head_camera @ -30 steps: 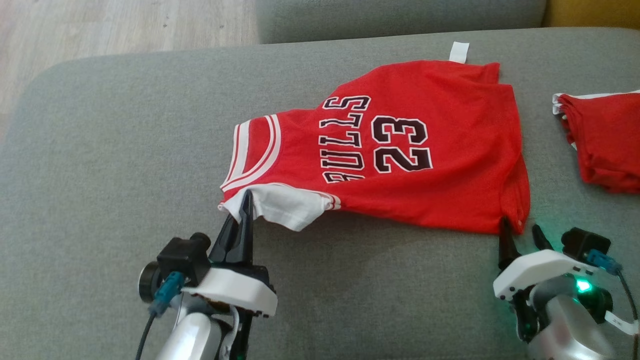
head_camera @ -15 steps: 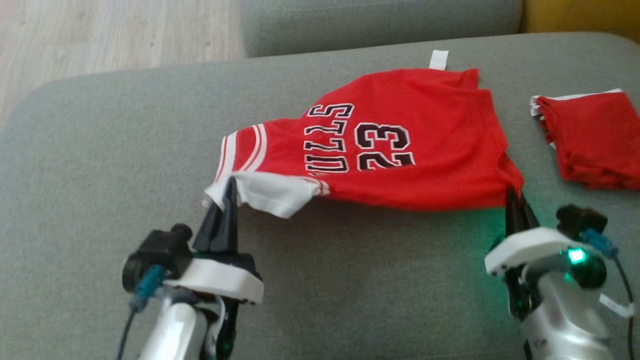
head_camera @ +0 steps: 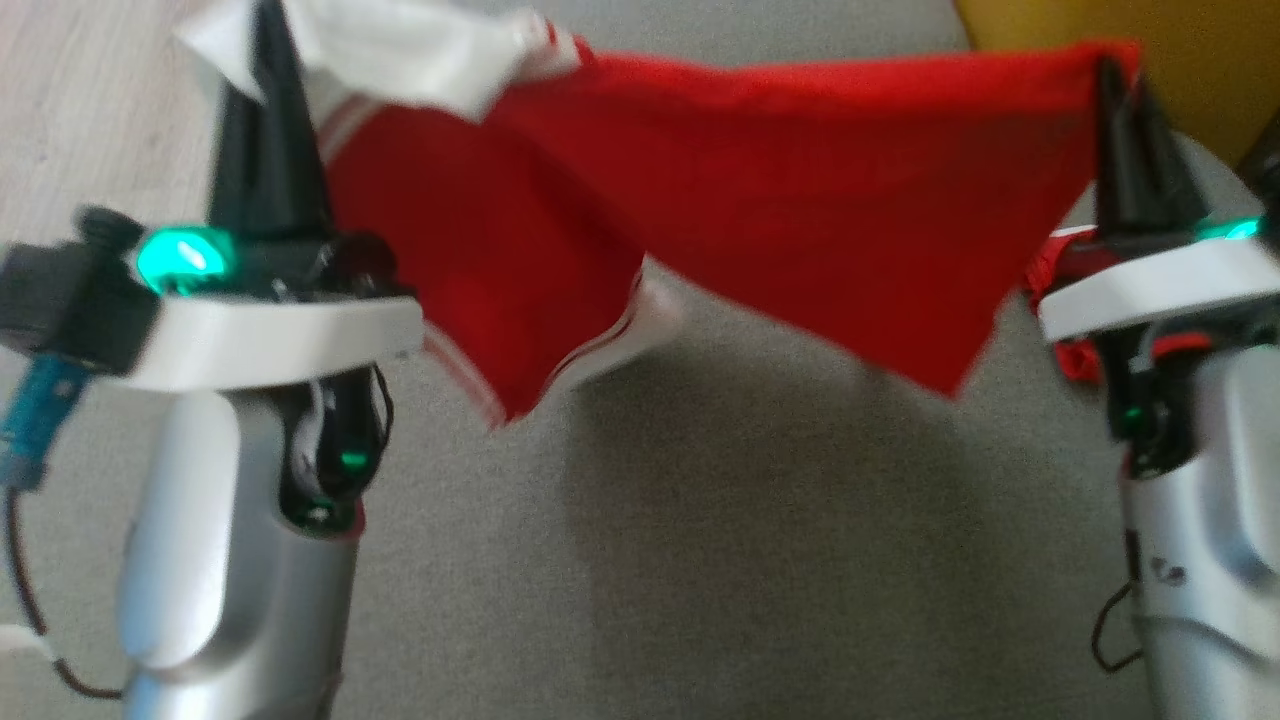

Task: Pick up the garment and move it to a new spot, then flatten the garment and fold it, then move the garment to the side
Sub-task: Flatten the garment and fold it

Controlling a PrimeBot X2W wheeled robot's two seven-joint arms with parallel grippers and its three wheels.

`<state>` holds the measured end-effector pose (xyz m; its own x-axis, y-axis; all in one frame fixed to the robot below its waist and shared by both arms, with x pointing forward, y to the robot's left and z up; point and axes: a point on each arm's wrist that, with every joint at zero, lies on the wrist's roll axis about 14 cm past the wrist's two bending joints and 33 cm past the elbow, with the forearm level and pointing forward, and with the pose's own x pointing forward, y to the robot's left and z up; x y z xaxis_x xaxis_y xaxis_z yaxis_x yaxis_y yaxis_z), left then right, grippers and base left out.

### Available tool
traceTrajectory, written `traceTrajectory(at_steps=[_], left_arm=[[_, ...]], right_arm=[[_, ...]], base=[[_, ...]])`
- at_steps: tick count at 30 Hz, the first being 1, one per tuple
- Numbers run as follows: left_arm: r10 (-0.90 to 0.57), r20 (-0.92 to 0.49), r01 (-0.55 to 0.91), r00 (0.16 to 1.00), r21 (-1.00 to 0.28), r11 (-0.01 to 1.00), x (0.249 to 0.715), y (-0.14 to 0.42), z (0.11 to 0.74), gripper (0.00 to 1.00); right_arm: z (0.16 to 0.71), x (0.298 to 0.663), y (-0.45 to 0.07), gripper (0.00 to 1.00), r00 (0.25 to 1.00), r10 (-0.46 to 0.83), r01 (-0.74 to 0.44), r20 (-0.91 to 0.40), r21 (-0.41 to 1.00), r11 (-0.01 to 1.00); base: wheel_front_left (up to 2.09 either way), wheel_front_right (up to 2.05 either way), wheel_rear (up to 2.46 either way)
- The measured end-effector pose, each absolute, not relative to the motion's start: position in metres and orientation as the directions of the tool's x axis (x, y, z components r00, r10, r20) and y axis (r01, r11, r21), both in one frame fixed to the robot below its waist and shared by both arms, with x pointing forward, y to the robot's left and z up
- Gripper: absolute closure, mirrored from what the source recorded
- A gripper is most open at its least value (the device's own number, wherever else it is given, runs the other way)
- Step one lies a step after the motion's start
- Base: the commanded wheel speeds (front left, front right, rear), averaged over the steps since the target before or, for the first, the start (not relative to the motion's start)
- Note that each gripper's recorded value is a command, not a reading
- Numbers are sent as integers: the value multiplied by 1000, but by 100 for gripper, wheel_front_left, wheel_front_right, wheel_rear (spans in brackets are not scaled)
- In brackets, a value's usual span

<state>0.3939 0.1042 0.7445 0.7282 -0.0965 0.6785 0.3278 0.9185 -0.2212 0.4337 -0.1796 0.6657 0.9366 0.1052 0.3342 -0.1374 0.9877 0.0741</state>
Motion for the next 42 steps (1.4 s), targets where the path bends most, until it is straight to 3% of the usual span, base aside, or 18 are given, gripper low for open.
traceTrajectory(at_steps=[6,14,20,27,31,35,42], left_arm=[[-80,790,370,608,-192,909,365,106,793,100],[-129,709,345,693,-169,923,395,110,784,100],[-211,621,338,755,-92,937,468,104,768,100],[-211,581,281,786,-32,959,576,110,768,100],[-181,593,243,785,-25,970,620,119,770,100],[-172,542,224,823,-30,974,644,125,742,100],[-198,413,243,889,-59,968,641,121,678,100]], right_arm=[[727,404,-173,100,900,136,-153,413,8,988],[714,406,-168,100,941,144,-155,306,11,988],[697,473,-172,100,961,157,-155,227,-26,988],[711,581,-181,100,951,155,-119,267,-144,982],[722,625,-191,100,928,126,-74,352,-158,985],[708,648,-188,100,920,124,-72,371,-150,986],[616,653,-175,100,974,133,-118,185,-89,989]], base=[[0,0,0],[0,0,0],[0,0,0],[0,0,0],[0,0,0],[0,0,0],[0,0,0]])
